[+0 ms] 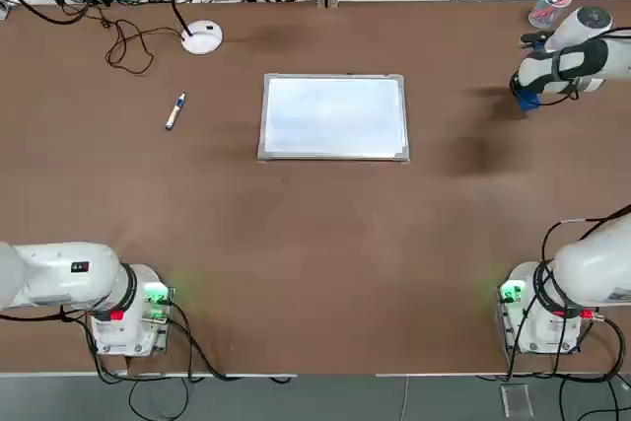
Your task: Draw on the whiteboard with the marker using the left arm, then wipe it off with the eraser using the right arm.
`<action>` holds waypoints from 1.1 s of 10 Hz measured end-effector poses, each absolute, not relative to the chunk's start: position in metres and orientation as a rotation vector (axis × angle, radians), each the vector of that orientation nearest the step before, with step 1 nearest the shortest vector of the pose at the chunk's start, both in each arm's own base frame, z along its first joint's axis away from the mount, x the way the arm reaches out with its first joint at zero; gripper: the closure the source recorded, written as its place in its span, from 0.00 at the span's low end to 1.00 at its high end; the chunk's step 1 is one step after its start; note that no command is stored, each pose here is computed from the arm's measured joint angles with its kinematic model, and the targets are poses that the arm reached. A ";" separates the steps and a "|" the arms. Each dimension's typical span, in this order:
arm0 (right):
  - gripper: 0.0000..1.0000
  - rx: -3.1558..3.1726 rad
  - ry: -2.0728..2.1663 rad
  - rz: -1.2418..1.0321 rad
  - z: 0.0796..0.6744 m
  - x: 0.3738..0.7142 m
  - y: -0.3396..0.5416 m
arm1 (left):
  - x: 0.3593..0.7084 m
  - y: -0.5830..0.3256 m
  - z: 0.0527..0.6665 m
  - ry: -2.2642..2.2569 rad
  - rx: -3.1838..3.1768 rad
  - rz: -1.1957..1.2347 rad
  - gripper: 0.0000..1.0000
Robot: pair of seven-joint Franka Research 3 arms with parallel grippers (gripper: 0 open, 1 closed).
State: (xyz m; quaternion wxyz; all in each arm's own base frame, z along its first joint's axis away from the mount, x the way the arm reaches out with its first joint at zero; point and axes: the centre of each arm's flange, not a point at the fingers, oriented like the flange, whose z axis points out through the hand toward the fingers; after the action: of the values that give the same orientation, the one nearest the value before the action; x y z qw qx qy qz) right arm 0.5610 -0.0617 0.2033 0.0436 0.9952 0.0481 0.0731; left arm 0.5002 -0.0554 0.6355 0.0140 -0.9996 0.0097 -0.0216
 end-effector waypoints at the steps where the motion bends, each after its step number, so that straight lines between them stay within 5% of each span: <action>1: 0.44 3.042 0.143 0.227 0.198 0.561 -0.064 | 0.500 -0.055 0.635 0.030 -3.113 -0.067 0.00; 8: 0.44 3.042 0.127 0.231 0.192 0.561 -0.068 | 0.500 -0.055 0.635 0.030 -3.113 -0.067 0.00; 11: 0.35 3.043 0.104 0.237 0.193 0.562 -0.067 | 0.500 -0.055 0.635 0.030 -3.113 -0.066 0.00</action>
State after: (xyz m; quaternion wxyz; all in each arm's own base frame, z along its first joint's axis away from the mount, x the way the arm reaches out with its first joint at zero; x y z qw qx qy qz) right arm 0.5619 -0.0675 0.1933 0.0437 0.9955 0.0339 0.0774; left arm 0.5002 -0.0554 0.6352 0.0141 -0.9996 0.0098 -0.0213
